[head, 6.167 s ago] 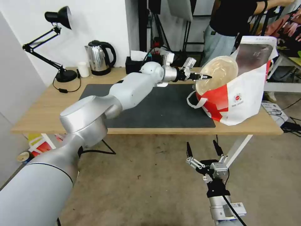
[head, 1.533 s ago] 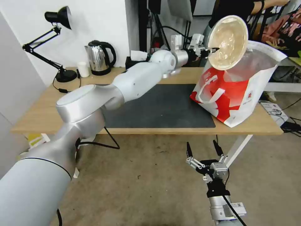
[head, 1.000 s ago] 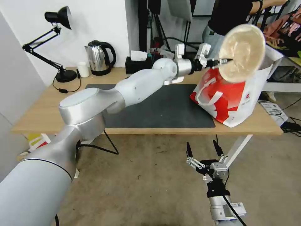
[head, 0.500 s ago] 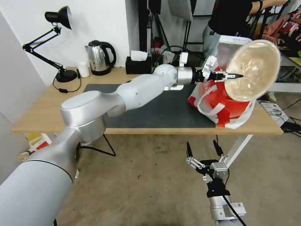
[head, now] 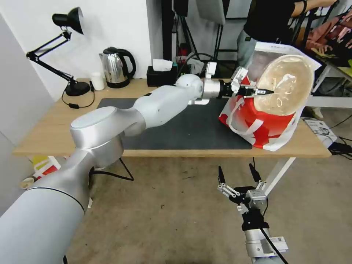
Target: Pick up the trash from the table and place it into the takeout bag.
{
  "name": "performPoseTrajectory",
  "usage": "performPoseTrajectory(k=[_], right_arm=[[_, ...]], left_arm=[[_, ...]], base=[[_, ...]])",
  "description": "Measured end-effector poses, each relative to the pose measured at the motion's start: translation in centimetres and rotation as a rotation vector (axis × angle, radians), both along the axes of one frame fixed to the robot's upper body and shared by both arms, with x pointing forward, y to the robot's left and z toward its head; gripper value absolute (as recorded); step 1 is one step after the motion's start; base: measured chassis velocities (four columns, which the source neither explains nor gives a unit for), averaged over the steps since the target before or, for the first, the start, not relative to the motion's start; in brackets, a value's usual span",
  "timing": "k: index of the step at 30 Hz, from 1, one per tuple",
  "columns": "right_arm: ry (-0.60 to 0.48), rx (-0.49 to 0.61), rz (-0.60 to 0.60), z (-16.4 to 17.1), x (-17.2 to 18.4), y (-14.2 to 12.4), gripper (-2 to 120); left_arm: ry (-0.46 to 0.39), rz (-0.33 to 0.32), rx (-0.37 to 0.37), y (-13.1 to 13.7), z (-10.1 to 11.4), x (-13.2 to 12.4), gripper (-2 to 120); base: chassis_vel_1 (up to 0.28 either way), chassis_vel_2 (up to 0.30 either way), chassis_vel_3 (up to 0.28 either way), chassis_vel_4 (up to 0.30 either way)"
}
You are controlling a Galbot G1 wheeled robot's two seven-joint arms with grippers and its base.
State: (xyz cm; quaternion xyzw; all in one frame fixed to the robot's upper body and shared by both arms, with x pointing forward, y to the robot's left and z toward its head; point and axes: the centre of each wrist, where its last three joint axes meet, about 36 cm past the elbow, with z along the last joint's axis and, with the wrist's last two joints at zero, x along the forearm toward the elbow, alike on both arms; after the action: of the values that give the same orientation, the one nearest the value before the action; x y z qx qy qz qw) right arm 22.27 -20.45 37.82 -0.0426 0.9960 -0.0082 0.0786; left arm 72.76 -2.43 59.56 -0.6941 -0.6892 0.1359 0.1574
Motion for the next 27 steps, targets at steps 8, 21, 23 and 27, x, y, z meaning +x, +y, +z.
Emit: performPoseTrajectory(k=[8, 21, 23, 27], right_arm=[[0.000, 0.000, 0.000, 0.0, 0.0, 0.0, 100], [0.000, 0.000, 0.000, 0.0, 0.0, 0.0, 100], [0.000, 0.000, 0.000, 0.0, 0.0, 0.0, 100], [0.000, 0.000, 0.000, 0.0, 0.0, 0.0, 100]], left_arm=[[-0.030, 0.122, -0.024, 0.9, 1.9, 0.9, 0], [-0.031, 0.207, -0.062, 1.6, 3.8, 1.4, 0], [-0.030, 0.207, -0.062, 1.6, 3.7, 1.4, 0], [-0.029, 0.209, -0.061, 1.5, 3.7, 1.3, 0]], base=[[0.000, 0.000, 0.000, 0.000], [0.000, 0.000, 0.000, 0.000], [0.000, 0.000, 0.000, 0.000], [0.000, 0.000, 0.000, 0.000]])
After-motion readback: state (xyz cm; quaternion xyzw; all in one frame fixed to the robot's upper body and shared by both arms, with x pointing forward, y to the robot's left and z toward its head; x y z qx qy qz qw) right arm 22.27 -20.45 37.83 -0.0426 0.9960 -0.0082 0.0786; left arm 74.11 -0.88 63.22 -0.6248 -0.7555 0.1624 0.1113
